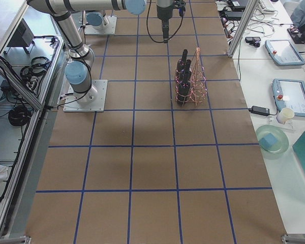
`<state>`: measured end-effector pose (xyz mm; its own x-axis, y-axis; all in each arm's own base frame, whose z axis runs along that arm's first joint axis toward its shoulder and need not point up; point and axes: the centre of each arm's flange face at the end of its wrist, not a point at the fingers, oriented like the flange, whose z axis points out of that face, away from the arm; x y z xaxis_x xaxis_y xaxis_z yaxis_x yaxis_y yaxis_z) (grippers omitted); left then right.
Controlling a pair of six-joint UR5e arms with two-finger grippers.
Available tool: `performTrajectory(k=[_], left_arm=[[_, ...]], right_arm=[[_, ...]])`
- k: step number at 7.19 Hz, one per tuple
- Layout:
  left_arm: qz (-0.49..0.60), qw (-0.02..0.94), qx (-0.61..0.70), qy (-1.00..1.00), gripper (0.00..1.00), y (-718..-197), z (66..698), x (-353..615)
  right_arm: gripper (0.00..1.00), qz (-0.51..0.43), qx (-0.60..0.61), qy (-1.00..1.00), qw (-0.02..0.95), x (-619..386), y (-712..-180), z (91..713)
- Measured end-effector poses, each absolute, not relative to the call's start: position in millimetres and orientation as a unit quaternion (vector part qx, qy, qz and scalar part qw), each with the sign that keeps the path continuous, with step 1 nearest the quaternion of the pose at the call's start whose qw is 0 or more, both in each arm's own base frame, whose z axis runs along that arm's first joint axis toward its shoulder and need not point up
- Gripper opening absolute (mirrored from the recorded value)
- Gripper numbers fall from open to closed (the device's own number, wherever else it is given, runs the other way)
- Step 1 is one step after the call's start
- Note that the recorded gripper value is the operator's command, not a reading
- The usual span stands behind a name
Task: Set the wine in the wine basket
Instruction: 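Open the right gripper and raise it off the bottle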
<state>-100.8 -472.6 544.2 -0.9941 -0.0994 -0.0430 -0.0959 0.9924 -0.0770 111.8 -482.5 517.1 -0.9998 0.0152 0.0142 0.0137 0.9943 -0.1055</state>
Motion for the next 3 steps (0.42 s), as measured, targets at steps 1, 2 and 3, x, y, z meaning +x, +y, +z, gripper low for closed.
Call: performTrajectory(k=[1,2,3], left_arm=[[-0.032,0.008,-0.049,0.998,1.00,-474.8,538.8,-104.4],[-0.027,-0.007,-0.049,0.998,1.00,-475.5,534.6,-107.7],[-0.025,-0.017,-0.048,0.998,1.00,-474.7,533.3,-110.2]], right_arm=[[1.00,0.053,-0.007,-0.999,0.007,111.9,-482.5,516.9],[1.00,0.053,-0.007,-0.999,0.005,112.2,-482.6,516.5],[1.00,0.052,-0.007,-0.999,0.005,112.3,-483.2,515.6]])
